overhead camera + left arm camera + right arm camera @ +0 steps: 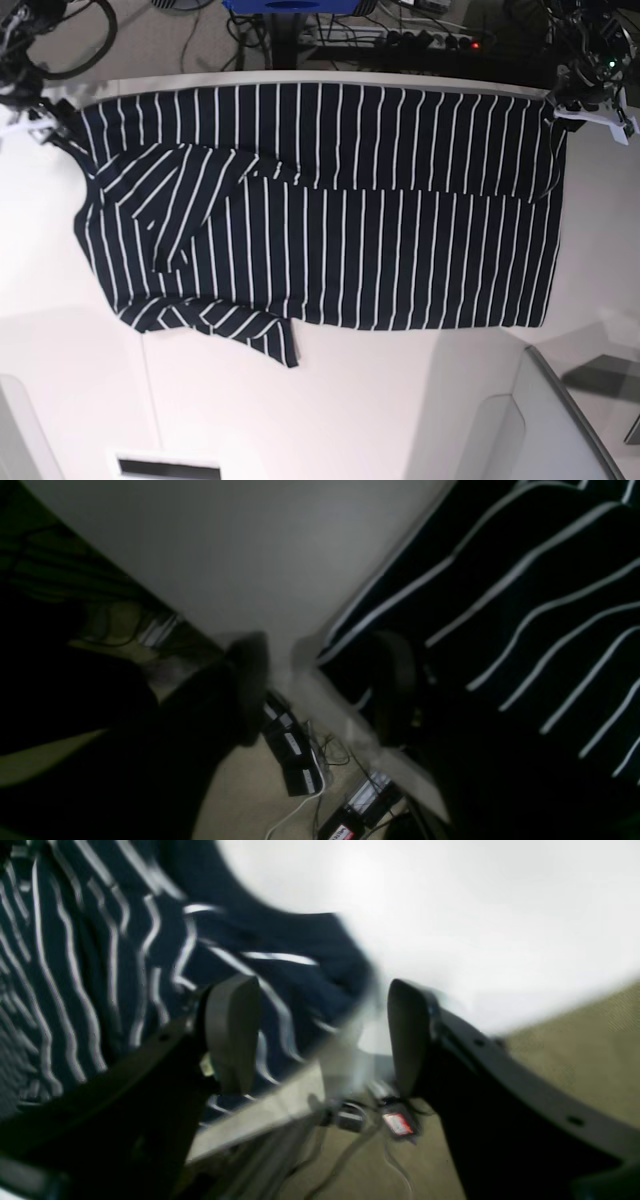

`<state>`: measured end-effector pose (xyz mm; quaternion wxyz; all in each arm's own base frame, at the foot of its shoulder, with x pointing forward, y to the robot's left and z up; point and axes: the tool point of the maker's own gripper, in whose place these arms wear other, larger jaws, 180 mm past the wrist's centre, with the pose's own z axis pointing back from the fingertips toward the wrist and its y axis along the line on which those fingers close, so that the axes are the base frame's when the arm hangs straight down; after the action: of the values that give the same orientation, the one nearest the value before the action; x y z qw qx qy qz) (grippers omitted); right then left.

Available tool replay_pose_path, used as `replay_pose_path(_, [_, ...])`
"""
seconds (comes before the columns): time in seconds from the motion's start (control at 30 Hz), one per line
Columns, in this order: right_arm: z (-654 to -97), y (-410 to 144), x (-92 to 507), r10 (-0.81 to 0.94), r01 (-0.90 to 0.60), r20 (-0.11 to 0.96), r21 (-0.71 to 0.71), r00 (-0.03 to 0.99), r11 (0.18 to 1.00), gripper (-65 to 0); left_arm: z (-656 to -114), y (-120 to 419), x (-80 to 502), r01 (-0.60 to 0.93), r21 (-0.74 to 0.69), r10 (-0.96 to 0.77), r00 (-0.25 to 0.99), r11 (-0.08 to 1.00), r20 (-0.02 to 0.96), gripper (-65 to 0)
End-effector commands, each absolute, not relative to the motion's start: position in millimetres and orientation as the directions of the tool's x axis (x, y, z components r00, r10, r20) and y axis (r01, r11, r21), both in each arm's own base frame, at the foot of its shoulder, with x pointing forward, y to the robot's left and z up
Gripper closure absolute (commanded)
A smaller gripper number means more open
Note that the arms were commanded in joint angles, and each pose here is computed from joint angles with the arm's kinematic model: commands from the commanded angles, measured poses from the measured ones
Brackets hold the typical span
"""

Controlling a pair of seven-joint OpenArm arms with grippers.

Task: Layout the t-shirt on the table in an organized manner, then fold the t-shirt properly
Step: 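Open both grippers and release the shirt edge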

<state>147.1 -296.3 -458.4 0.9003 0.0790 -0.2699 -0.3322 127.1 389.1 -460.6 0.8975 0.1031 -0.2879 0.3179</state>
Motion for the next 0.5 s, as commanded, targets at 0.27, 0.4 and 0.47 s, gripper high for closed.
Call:
replay_pose_path(0.27, [-430.1,-332.2,148.2,-0.601,0.557,0.532,0.265,0.596,0.787,-38.3,-380.3,410.8,153.7,-0.574,0.080,0.331,0.574,0.815,0.749,-49.9])
replay_pose_path(0.4, [-428.4,-333.1,150.9,-0.597,0.552,0.538,0.265,0.596,0.790,-38.3,-356.8,404.4,213.1,-0.398,0.105,0.170,0.596,0.911,0.785,-48.5])
replay_pose_path(0.47, [-428.4,-333.1,150.9,-0.597,0.552,0.538,0.265,0.596,0.790,-38.3,-360.9,401.8,236.3,-0.330,0.105,0.131,0.617,0.938,0.776,-48.5])
